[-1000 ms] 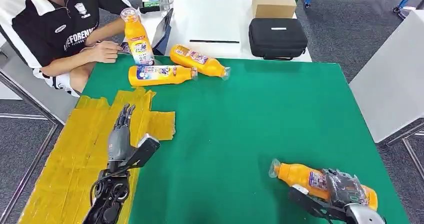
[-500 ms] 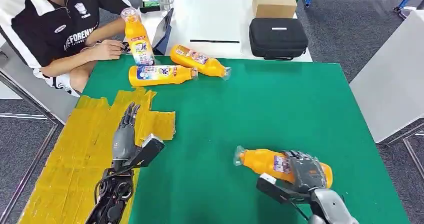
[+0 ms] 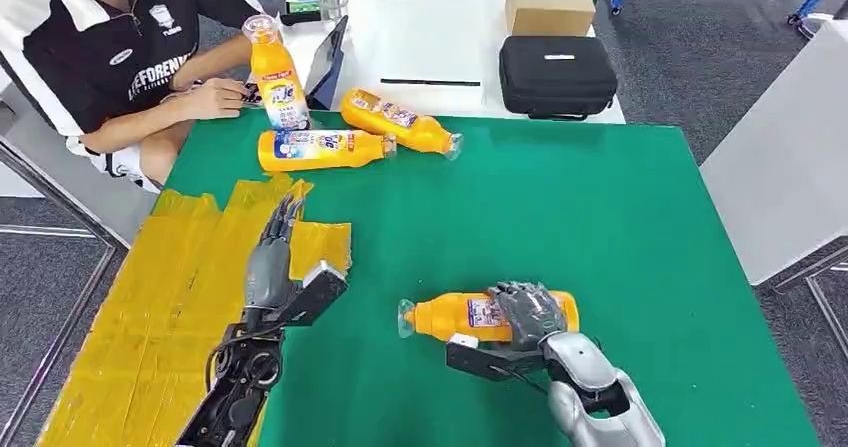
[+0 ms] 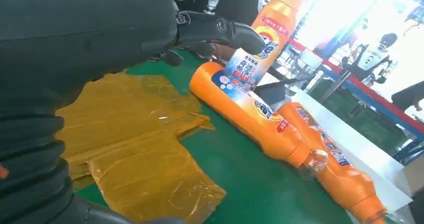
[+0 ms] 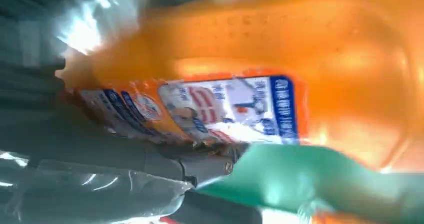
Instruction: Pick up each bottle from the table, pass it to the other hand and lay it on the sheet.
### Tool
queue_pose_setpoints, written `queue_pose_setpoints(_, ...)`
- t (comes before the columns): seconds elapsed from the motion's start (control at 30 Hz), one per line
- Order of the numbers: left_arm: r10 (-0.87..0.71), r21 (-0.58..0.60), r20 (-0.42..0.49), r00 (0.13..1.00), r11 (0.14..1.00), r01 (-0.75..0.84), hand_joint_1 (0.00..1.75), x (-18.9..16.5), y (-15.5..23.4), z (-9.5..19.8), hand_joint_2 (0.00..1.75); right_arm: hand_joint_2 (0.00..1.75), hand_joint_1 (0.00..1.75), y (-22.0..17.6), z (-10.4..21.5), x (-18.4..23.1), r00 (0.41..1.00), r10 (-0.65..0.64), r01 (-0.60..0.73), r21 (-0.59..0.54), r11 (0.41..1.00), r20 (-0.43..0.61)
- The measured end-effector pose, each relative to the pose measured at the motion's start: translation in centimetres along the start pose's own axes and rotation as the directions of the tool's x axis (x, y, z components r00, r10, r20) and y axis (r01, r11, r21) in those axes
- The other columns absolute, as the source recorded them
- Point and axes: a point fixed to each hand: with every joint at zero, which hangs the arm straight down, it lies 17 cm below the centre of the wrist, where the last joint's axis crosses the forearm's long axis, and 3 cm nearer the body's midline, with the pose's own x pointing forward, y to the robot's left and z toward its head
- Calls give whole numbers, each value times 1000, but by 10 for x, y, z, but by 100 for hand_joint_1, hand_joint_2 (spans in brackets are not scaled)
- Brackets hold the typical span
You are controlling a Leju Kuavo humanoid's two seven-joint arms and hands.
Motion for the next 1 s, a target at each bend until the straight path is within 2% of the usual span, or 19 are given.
queue_pose_setpoints(0.23, 8, 1, -4, 1000, 1000, -8, 0, -1, -3, -4, 175, 175, 0, 12, -20, -4, 999, 44, -44, 79, 996, 4)
queue_pose_setpoints(0.73, 16, -10, -17, 1000, 1000, -16, 0, -4, -8, -4, 175, 175, 0, 18, -27, -12, 998, 65, -62, 116, 991, -24)
queue_pose_setpoints(0.77, 17, -9, -19, 1000, 1000, -17, 0, -5, -8, -4, 175, 0, 0, 17, -27, -13, 997, 67, -63, 113, 992, -28)
queue_pose_setpoints(1.0, 15, -15, -37, 999, 1000, -16, 0, -12, -8, 0, 175, 0, 0, 15, -8, -18, 997, 71, -67, 97, 993, -36)
